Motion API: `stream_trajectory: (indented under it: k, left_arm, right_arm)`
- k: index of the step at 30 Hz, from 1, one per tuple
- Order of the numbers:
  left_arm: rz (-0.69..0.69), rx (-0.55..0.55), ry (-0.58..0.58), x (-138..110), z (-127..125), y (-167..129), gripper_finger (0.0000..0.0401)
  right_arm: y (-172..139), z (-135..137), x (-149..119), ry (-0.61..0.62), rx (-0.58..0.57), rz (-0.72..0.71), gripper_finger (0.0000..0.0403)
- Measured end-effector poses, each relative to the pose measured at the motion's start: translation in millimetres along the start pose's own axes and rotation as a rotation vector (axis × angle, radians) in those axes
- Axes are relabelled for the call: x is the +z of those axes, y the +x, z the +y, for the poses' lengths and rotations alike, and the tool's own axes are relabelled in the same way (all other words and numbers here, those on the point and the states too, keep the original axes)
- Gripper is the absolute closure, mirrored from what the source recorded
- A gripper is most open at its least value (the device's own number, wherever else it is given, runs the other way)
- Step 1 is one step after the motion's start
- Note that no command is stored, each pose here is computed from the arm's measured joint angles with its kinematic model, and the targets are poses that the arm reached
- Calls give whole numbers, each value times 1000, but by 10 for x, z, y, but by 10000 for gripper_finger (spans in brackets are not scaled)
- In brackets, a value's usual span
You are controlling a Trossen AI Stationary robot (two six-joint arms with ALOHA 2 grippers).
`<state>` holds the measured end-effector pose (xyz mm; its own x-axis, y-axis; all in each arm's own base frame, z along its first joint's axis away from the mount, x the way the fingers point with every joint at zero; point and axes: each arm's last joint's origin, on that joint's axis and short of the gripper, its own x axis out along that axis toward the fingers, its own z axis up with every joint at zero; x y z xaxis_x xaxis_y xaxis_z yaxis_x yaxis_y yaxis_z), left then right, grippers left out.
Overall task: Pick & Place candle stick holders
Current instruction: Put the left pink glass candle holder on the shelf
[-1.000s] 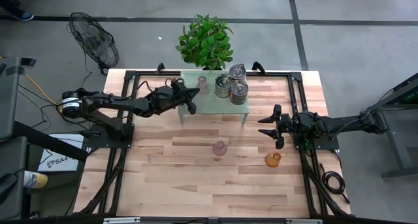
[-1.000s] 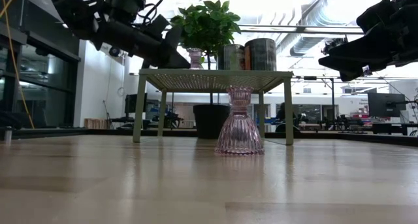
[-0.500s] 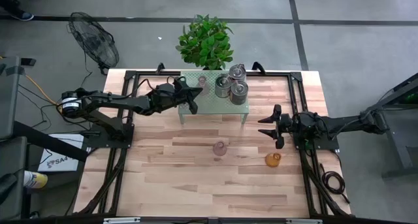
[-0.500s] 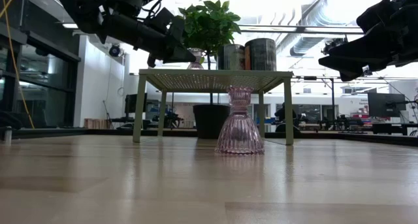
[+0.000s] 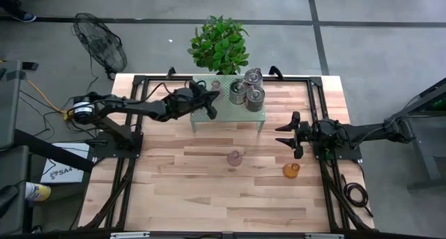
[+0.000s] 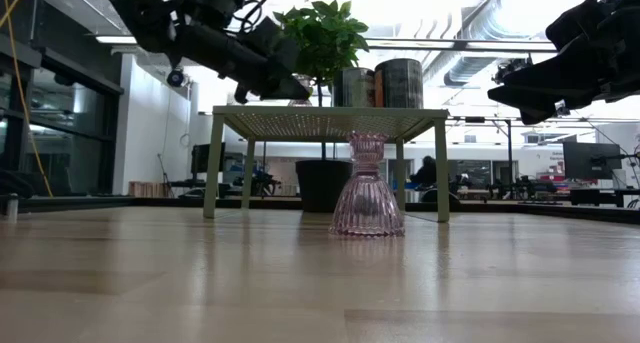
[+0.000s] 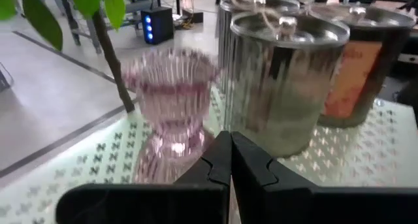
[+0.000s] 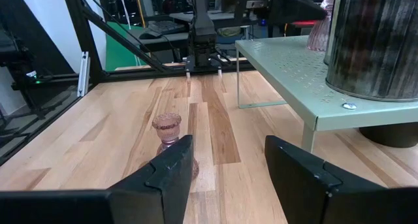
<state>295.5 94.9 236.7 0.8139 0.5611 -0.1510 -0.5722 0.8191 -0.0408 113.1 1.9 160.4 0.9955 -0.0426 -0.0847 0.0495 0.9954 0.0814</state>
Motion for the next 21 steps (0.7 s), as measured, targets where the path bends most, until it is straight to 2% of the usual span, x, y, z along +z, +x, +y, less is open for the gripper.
stream_trajectory:
  k: [6,10,13,21]
  left_arm:
    - [-20,0,3,76,-13,14,401]
    - [20,-16,14,58,-42,-21,401]
    - [64,25,33,1,-93,-46,401]
    - [62,179,33,-28,-179,-105,401]
  right_arm:
    - [0,0,0,0,0,0,217]
    - [0,0,1,0,0,0,217]
    - [0,0,0,0,0,0,217]
    - [0,0,1,0,0,-1,217]
